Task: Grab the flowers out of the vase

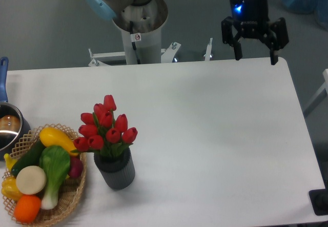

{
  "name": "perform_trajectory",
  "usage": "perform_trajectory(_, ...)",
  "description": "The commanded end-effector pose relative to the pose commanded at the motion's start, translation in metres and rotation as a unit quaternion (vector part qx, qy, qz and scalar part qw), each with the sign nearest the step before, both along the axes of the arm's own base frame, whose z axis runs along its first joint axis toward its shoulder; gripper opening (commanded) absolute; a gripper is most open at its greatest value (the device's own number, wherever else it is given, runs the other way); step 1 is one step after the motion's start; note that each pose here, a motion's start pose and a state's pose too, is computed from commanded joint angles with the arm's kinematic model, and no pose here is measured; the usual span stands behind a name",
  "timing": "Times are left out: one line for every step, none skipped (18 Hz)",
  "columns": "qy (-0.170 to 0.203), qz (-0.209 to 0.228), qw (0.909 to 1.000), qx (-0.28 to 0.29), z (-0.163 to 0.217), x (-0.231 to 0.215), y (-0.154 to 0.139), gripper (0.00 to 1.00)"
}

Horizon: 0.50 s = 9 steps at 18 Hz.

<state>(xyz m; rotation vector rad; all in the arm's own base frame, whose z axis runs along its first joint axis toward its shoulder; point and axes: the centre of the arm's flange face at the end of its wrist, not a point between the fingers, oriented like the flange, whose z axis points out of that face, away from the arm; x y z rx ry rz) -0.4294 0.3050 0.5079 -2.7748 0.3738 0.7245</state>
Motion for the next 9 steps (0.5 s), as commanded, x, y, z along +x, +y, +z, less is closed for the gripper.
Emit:
perform_trajectory(0.001, -0.001, 1.0000, 0.000, 0.000, 0.000, 0.000, 1.00)
perform_trajectory(0.000, -0.001, 1.0000, -0.001, -0.001, -0.001, 0.000, 1.00)
perform_trajectory(0.001, -0.002, 1.0000, 0.002, 0.002, -0.001, 0.001, 1.00)
perform_trajectory(0.001, -0.004, 1.0000, 0.004, 0.003, -0.001, 0.002, 1.00)
perform_trajectory(-0.001, -0.004, 1.0000, 0.004, 0.000, -0.001, 0.002, 1.00)
perform_trajectory(-0.004, -0.005, 1.0000, 0.004, -0.003, 0.000, 0.002, 1.00)
perform_trajectory(-0.008, -0.009, 0.9999, 0.009, -0.006, 0.001, 0.003, 1.00)
perform_trajectory(-0.011, -0.013, 0.9997, 0.017, -0.009, 0.001, 0.004, 1.00)
perform_trajectory(-0.016, -0.018, 0.9993, 0.029, -0.012, 0.002, 0.006, 1.00)
